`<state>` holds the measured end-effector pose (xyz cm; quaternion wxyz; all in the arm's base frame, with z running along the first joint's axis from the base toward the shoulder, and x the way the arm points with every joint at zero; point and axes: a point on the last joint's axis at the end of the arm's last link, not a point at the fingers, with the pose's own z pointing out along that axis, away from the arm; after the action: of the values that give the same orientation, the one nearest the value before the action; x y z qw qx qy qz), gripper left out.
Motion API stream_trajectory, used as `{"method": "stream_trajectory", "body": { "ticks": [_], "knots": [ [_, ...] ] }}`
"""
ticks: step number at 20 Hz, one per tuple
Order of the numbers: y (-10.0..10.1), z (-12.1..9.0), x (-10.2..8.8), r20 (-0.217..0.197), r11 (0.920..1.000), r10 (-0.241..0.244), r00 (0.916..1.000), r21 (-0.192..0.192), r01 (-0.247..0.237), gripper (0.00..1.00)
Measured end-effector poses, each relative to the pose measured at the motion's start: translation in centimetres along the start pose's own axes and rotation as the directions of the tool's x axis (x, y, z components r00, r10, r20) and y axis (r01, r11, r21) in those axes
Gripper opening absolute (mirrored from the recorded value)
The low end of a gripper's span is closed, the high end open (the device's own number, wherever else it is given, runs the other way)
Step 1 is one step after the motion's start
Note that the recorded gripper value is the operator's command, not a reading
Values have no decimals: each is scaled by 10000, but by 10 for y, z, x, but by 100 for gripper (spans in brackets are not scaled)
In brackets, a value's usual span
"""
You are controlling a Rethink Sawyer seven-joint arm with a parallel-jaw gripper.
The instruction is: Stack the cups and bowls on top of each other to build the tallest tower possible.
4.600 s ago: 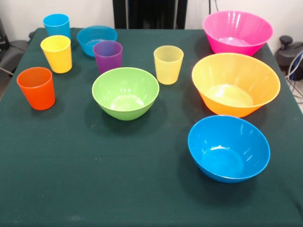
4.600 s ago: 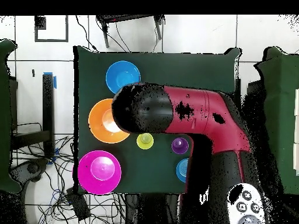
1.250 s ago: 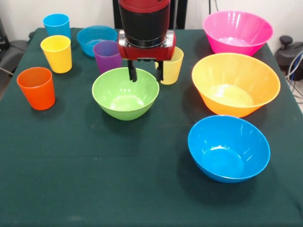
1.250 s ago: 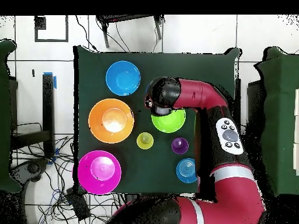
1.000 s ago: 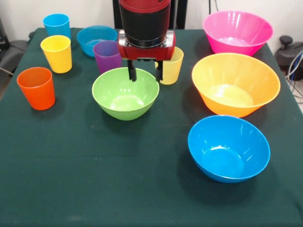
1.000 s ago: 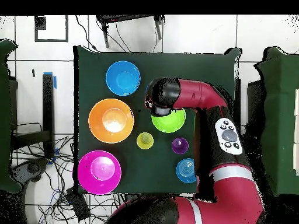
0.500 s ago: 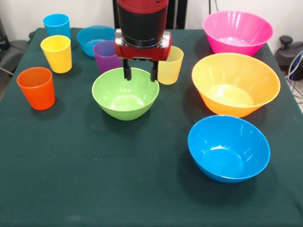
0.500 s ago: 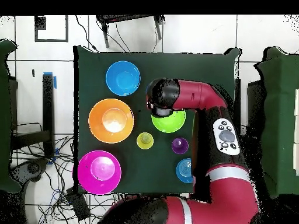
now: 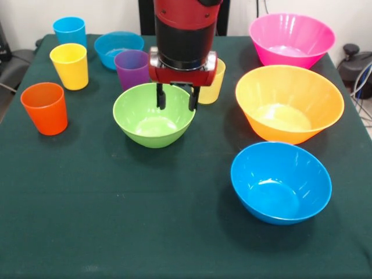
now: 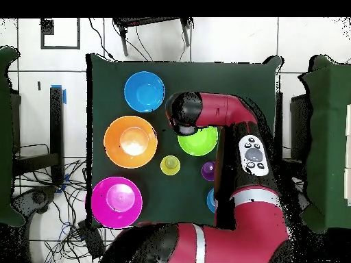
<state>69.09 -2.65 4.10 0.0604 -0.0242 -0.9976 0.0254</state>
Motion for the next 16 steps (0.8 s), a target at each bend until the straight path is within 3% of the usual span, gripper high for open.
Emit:
{"method": "stream_trajectory", "body": {
  "ticks": [7,16],
  "knots": [
    [20,9,1,126,9987,-311,9994,418,306,100],
    [37,17,0,151,9992,-267,9995,296,263,100]
  ]
}}
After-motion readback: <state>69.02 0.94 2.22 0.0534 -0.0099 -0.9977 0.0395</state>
